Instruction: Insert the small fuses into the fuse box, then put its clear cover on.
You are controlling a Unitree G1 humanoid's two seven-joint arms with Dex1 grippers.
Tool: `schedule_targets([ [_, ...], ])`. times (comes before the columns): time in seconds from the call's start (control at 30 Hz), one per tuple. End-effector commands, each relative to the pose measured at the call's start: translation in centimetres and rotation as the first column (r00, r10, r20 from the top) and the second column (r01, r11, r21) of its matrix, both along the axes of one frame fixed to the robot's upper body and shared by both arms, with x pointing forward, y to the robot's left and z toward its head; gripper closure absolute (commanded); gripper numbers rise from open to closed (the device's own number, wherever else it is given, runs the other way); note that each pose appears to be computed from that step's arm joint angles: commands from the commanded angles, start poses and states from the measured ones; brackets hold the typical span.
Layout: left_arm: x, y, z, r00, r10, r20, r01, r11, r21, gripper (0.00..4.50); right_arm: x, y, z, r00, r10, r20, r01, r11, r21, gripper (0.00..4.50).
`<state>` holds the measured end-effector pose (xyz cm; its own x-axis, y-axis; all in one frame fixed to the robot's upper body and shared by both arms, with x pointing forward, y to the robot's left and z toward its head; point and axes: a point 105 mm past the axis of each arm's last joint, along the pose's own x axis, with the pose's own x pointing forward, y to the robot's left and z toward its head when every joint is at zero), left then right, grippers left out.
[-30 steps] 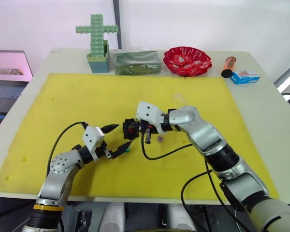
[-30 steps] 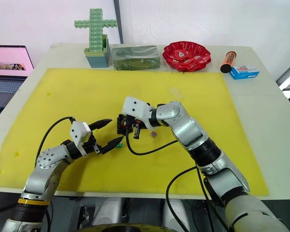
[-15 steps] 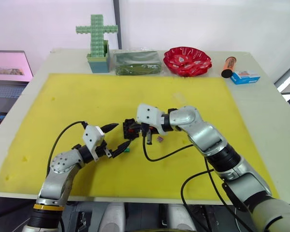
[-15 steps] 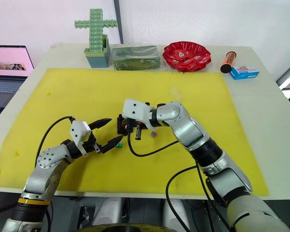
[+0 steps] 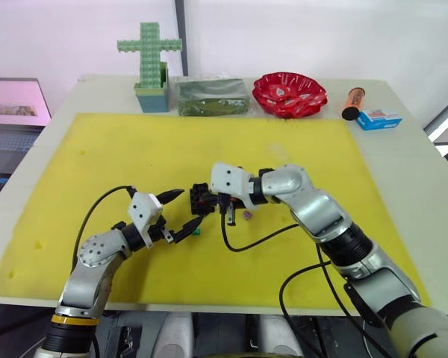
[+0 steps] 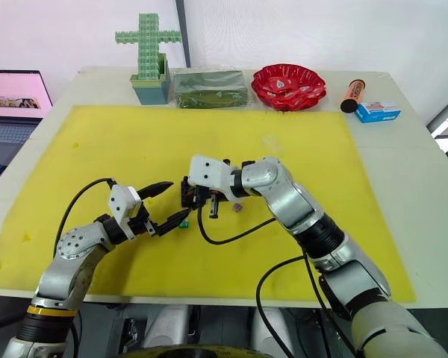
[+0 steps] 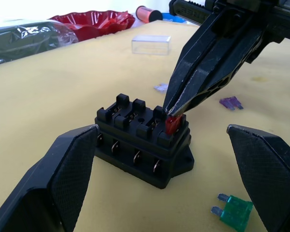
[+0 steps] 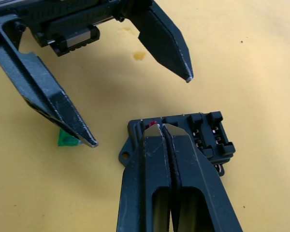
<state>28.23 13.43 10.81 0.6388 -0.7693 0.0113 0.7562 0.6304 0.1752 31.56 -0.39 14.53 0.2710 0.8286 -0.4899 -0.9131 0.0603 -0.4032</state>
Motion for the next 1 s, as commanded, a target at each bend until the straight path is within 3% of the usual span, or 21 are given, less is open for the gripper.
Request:
schedule_targets([
  [0.03, -0.2, 0.2, 0.5, 0.999, 0.000, 0.032, 0.001, 1.000, -0.006, 0.00, -0.4, 0.1, -0.1, 1.000, 0.015, 0.010, -0.015, 1.000, -0.014, 4.48],
  [0.67, -0.2, 0.1, 0.8, 0.999, 0.002, 0.035, -0.002, 1.000, 0.000, 0.00, -0.2, -0.6, -2.8, 1.000, 0.027, 0.006, -0.026, 0.995, -0.096, 4.48],
  [1.0, -0.3, 0.3, 0.5, 1.000, 0.010, 0.024, -0.010, 1.000, 0.000, 0.00, 0.3, -0.8, -2.3, 1.000, 0.015, 0.025, -0.013, 0.996, -0.088, 4.48],
])
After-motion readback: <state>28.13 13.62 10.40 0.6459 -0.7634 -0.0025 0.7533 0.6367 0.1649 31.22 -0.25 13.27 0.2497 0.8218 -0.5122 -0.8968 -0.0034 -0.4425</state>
